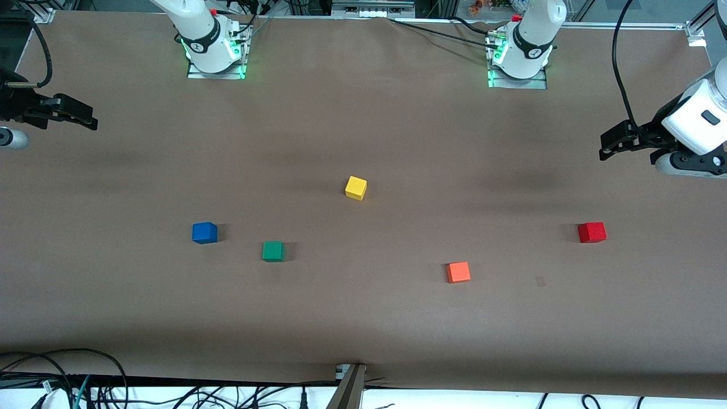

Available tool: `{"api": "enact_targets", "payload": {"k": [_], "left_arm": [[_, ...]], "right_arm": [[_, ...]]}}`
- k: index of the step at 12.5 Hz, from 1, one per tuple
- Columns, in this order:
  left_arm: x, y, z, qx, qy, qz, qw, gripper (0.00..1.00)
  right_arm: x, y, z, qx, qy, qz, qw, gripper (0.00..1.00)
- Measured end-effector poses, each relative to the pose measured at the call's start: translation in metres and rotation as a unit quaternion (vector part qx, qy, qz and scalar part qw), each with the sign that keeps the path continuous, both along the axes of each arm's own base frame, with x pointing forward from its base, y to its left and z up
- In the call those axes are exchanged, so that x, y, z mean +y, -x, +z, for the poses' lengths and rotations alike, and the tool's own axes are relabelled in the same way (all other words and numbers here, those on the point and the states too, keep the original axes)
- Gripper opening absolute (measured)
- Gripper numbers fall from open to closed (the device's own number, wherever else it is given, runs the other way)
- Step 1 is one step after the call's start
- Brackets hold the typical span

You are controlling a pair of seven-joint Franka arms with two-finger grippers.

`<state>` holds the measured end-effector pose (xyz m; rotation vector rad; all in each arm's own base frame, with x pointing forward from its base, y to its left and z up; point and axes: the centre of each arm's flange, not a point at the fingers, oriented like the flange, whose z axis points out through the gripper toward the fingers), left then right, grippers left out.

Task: Pass red block to right arm, stack on blue

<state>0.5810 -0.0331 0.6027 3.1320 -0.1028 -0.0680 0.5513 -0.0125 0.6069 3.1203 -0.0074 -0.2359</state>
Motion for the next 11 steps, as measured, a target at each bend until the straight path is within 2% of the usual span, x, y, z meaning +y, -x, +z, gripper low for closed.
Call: {"api": "enact_targets", "payload": {"k": [11], "left_arm": [[-0.0001, 0.0005, -0.0061, 0.015, -0.001, 0.000, 1.000, 1.00]], "right_arm": [[0.0000, -0.0005, 0.0003, -0.002, 0.000, 0.000, 1.000, 1.00]]}}
